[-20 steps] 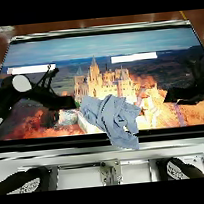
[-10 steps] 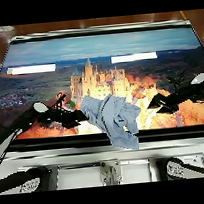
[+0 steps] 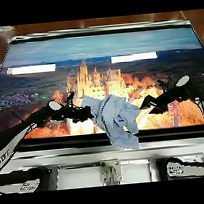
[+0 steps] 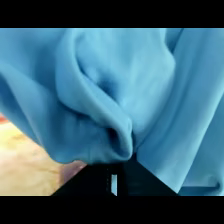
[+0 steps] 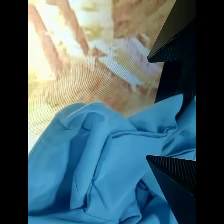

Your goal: Fold the shirts.

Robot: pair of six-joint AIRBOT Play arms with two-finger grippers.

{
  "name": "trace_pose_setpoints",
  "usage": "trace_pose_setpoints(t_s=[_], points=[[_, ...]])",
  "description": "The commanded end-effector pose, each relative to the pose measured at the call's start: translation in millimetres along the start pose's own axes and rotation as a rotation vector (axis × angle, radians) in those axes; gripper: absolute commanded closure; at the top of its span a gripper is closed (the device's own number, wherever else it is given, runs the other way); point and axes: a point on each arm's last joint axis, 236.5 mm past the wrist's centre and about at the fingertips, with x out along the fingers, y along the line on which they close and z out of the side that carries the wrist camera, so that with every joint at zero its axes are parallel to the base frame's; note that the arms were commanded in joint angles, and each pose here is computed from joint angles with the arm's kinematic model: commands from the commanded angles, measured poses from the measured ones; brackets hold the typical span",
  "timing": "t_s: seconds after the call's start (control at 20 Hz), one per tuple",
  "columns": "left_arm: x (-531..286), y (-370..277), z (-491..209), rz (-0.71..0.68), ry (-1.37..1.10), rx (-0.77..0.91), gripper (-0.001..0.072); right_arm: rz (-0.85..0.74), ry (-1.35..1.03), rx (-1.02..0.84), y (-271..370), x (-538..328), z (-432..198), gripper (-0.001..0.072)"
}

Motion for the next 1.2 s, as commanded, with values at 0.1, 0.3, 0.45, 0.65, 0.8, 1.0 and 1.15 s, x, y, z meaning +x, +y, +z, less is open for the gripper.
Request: trace_pose_setpoints(t_s=[0.1,0.3,0.45,0.65,0.8,1.0,1.15], points=[[-4,-17,10,-0.025,-0.022,0.071,0.0666,-0.051,-0.026,0.045,10,47,19,0.0024],[-18,-25,19,-0.033,-0.067,0.098,0.0667,-0.018,-0.087,0.046,34,65,34,0.0645],[-57,-35,44,-0.018,-0.168,0.188,0.0668,0.004,-0.178,-0.092,58,35,54,0.0653],[-208,-110,109,-0.009,-0.525,0.478,0.0668,-0.059,-0.586,-0.577,147,-122,87,0.0653],[-378,-225,99,-0.078,-0.917,0.791,0.0668,-0.06,-1.09,-0.814,246,-305,52,0.0653],[-550,-311,8,-0.081,-1.331,1.056,0.0667,-0.041,-1.674,-0.939,310,-488,-76,0.0653],[-597,-311,-35,0.006,-1.466,1.099,0.0667,-0.074,-1.739,-0.959,305,-510,-135,0.0653]])
